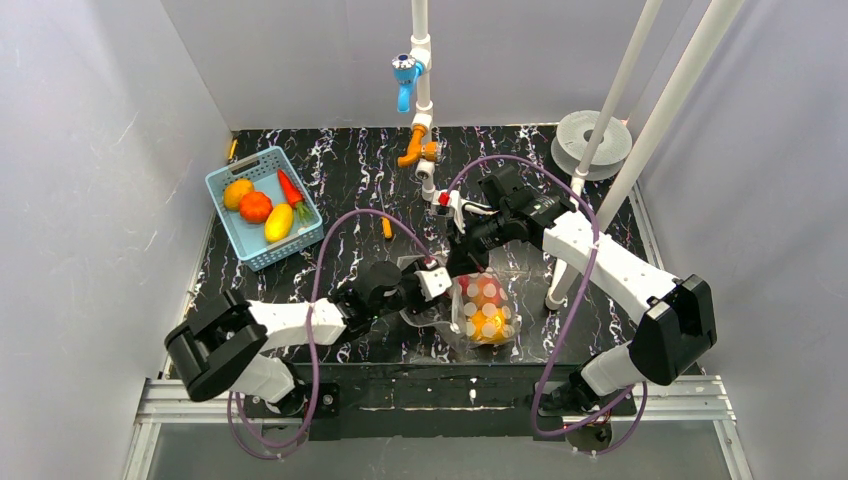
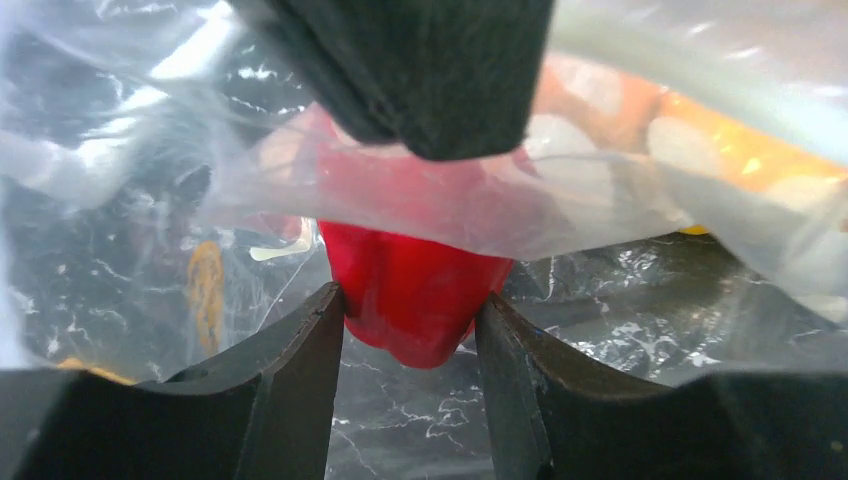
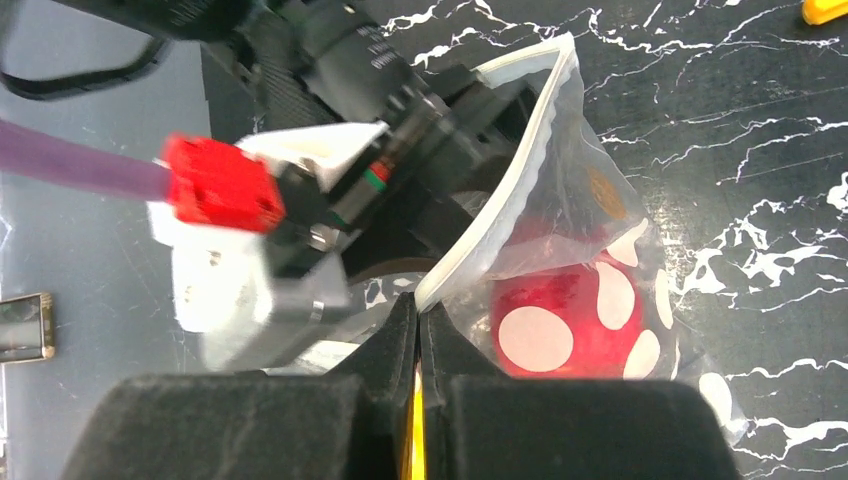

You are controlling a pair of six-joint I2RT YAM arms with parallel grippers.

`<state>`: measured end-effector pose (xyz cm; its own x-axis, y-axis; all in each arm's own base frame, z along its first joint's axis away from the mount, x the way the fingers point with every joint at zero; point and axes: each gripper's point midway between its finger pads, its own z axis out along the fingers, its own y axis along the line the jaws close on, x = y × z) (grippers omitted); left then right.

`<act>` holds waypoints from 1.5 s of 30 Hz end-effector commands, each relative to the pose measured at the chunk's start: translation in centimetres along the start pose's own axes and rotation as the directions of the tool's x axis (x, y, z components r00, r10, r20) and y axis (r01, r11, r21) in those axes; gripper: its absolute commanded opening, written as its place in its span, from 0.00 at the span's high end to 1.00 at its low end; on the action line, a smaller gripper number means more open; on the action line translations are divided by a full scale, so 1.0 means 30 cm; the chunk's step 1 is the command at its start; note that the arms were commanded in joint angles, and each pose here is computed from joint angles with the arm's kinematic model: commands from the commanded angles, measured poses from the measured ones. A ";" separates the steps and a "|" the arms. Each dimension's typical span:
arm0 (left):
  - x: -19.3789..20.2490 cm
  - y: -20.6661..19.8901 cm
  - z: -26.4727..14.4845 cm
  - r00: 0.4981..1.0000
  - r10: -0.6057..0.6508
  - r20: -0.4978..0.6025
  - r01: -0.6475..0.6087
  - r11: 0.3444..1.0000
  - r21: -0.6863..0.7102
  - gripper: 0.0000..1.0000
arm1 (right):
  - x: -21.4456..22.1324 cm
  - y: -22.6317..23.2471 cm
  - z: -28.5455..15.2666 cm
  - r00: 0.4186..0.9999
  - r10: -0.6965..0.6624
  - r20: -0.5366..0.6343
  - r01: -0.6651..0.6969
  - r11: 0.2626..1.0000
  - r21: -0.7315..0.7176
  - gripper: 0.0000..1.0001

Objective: Open the zip-top bag and remove the fake food
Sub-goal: Pick up the fake vegetable from the zipper food storage bag.

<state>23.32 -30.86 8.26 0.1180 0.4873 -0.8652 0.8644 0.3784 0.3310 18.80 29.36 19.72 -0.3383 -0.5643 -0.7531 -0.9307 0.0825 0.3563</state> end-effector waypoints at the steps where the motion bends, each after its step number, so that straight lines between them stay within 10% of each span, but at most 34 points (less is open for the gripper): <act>1: -0.059 -0.007 -0.053 0.999 -0.040 0.012 0.040 0.999 0.035 0.81 | 0.001 -0.013 -0.021 1.000 0.001 0.008 -0.002 0.999 0.045 0.99; 32: -0.088 0.007 -0.290 0.939 -0.109 -0.325 0.143 0.986 0.082 0.96 | 0.014 -0.093 -0.014 1.000 0.023 -0.016 -0.020 0.986 0.163 0.99; 45: -0.145 0.030 -0.359 0.955 -0.127 -0.267 0.145 0.988 0.051 0.98 | 0.014 -0.093 -0.013 1.000 0.025 -0.016 -0.022 0.986 0.162 0.99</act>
<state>18.22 -24.36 13.59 -0.1501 0.6736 -0.7237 0.9087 0.3824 0.1674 21.03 28.32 18.12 -0.3770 -0.5924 -0.7120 -0.9262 0.2331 0.2964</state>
